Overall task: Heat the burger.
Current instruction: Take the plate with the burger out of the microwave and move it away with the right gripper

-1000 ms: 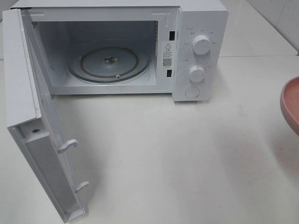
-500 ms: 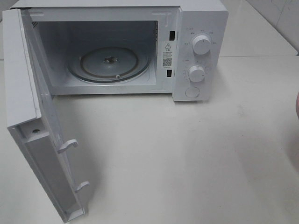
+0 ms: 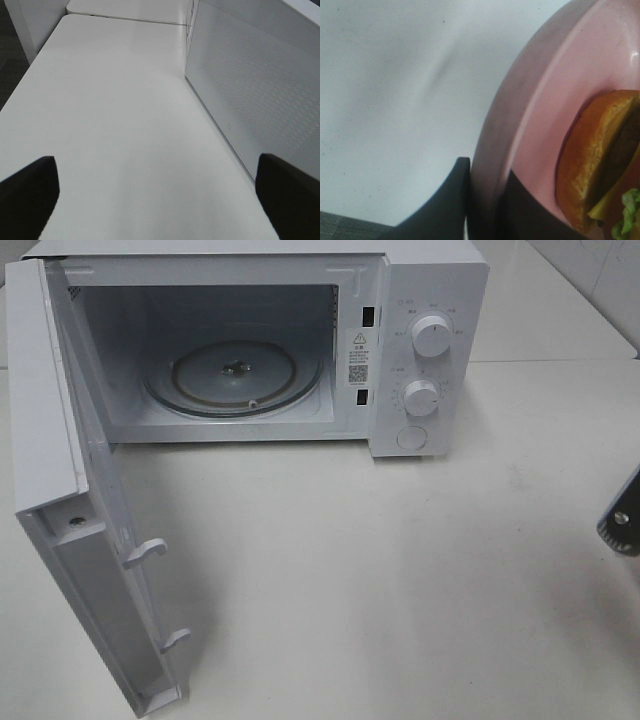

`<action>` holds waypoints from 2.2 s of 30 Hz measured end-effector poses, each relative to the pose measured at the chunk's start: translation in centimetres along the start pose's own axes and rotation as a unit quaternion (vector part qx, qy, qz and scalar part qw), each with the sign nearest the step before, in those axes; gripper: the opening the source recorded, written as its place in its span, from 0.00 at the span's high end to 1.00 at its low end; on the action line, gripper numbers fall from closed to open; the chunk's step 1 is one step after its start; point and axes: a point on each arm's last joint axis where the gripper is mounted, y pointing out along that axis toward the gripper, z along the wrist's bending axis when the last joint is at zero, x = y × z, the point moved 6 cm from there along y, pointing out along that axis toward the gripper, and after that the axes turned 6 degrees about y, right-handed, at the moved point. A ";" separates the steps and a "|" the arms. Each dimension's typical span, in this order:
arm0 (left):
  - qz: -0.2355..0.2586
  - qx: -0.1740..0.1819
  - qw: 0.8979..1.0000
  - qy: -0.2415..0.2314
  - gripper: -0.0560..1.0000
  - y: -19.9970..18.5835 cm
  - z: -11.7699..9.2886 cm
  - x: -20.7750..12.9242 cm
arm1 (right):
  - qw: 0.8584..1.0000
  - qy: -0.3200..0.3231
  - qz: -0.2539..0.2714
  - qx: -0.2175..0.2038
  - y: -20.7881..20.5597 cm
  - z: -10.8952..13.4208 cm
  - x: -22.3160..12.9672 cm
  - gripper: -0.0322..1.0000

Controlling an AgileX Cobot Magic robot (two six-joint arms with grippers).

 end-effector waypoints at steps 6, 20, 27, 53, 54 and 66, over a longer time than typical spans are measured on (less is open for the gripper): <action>0.000 0.000 1.000 0.000 0.01 0.0 0.0 0.0 | 0.999 0.051 0.015 -0.012 -0.1 0.0 1.8 0.84; 0.000 0.000 1.000 0.000 0.01 0.0 0.0 0.0 | 0.991 0.097 0.085 -0.027 2.6 1.0 3.9 0.84; 0.000 0.000 1.000 0.000 0.01 0.0 0.0 0.0 | 0.985 0.111 0.127 -0.024 4.9 1.3 3.4 0.84; 0.000 0.000 1.000 0.000 0.01 0.0 0.0 0.0 | 0.978 0.163 0.131 0.015 10.6 5.5 4.6 0.84; 0.000 0.000 1.000 0.000 0.01 0.0 0.0 0.0 | 0.977 0.164 0.132 0.013 10.8 5.7 4.6 0.84; 0.000 0.000 1.000 0.000 0.01 0.0 0.0 0.0 | 0.976 0.174 0.128 0.008 10.5 5.2 4.7 0.67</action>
